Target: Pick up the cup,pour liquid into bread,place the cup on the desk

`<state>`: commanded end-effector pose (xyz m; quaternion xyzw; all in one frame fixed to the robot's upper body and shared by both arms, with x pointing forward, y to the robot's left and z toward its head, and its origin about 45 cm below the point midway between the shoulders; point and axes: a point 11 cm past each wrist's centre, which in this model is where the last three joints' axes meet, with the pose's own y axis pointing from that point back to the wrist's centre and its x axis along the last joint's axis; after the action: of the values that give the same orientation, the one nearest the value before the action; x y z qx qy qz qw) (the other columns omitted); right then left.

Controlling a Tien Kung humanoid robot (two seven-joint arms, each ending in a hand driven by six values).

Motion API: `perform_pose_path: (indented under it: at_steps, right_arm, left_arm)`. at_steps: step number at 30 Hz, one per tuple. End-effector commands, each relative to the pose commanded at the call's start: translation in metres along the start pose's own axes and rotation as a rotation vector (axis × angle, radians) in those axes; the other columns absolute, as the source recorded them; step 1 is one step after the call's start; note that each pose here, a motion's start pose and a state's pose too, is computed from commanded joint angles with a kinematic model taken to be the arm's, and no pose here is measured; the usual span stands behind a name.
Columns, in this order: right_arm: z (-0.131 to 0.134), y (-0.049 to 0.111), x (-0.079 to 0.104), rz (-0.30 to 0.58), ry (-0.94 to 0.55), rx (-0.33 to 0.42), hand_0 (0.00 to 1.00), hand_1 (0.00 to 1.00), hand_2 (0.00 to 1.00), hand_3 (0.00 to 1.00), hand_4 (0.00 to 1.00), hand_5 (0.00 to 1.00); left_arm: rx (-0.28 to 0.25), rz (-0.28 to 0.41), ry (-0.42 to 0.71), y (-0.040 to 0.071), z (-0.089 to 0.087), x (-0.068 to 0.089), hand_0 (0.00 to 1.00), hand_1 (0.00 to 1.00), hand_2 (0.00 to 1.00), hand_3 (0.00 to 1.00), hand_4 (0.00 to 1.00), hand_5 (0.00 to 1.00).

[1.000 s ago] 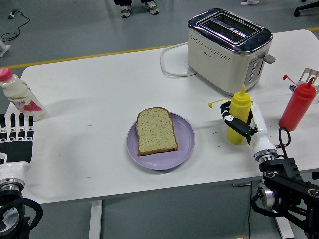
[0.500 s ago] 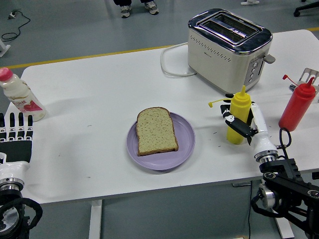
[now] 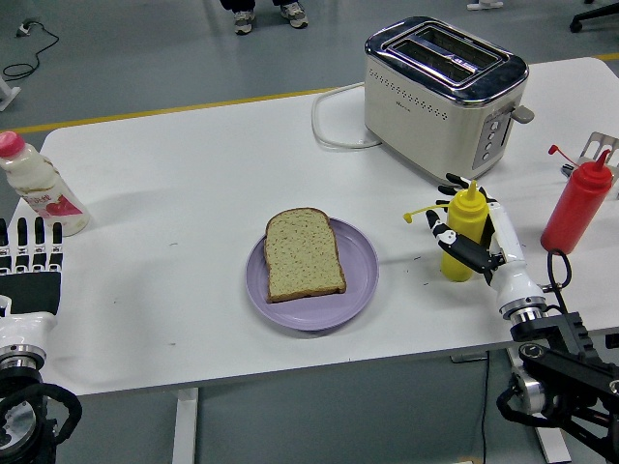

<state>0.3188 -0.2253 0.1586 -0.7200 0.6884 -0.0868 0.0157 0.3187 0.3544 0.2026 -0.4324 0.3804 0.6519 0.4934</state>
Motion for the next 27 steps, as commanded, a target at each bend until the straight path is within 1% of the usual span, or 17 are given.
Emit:
perform_pose_path:
  at_steps: [1, 2, 7, 8, 14, 15, 16, 27]
  right_arm:
    - [0.0, 0.0, 0.0, -0.003, 0.002, 0.002, 0.835, 0.758, 0.839, 0.901, 0.696, 0.164]
    - [-0.001, 0.001, -0.001, -0.011, 0.007, 0.007, 0.865, 0.803, 0.89, 0.946, 0.713, 0.157]
    - [-0.002, 0.005, -0.002, -0.038, 0.032, 0.025, 0.865, 0.803, 0.89, 0.946, 0.713, 0.157]
    - [-0.002, 0.006, -0.001, -0.043, 0.039, 0.029, 0.917, 0.874, 0.928, 0.987, 0.734, 0.158]
    - [-0.003, 0.007, 0.0, -0.06, 0.066, 0.049, 0.917, 0.874, 0.928, 0.987, 0.734, 0.158]
    - [-0.003, 0.007, 0.001, -0.061, 0.07, 0.051, 0.939, 0.892, 0.945, 0.998, 0.769, 0.151]
    - [-0.003, 0.007, 0.001, -0.062, 0.073, 0.053, 0.939, 0.892, 0.945, 0.998, 0.769, 0.151]
    - [0.0, 0.012, 0.008, -0.061, 0.087, 0.035, 0.954, 0.903, 0.955, 0.998, 0.791, 0.138]
  left_arm:
    - [0.0, 0.0, 0.0, 0.0, 0.0, 0.0, 0.859, 0.871, 0.936, 0.857, 0.717, 0.998]
    - [0.0, 0.0, 0.0, 0.0, 0.0, 0.0, 0.859, 0.871, 0.936, 0.857, 0.718, 0.998]
    - [-0.001, -0.001, 0.0, 0.0, 0.0, 0.0, 0.859, 0.871, 0.936, 0.857, 0.718, 0.998]
    - [-0.001, -0.001, 0.001, 0.0, 0.0, 0.0, 0.859, 0.87, 0.936, 0.857, 0.716, 0.998]
    - [-0.002, -0.002, 0.001, 0.0, 0.0, -0.001, 0.859, 0.87, 0.936, 0.857, 0.716, 0.998]
    - [-0.002, -0.002, 0.001, 0.0, 0.0, -0.001, 0.858, 0.87, 0.936, 0.857, 0.716, 0.998]
    - [-0.002, -0.002, 0.002, 0.0, 0.0, -0.001, 0.858, 0.87, 0.936, 0.857, 0.716, 0.998]
    - [-0.001, -0.001, 0.002, 0.0, 0.0, 0.0, 0.859, 0.87, 0.936, 0.855, 0.715, 0.998]
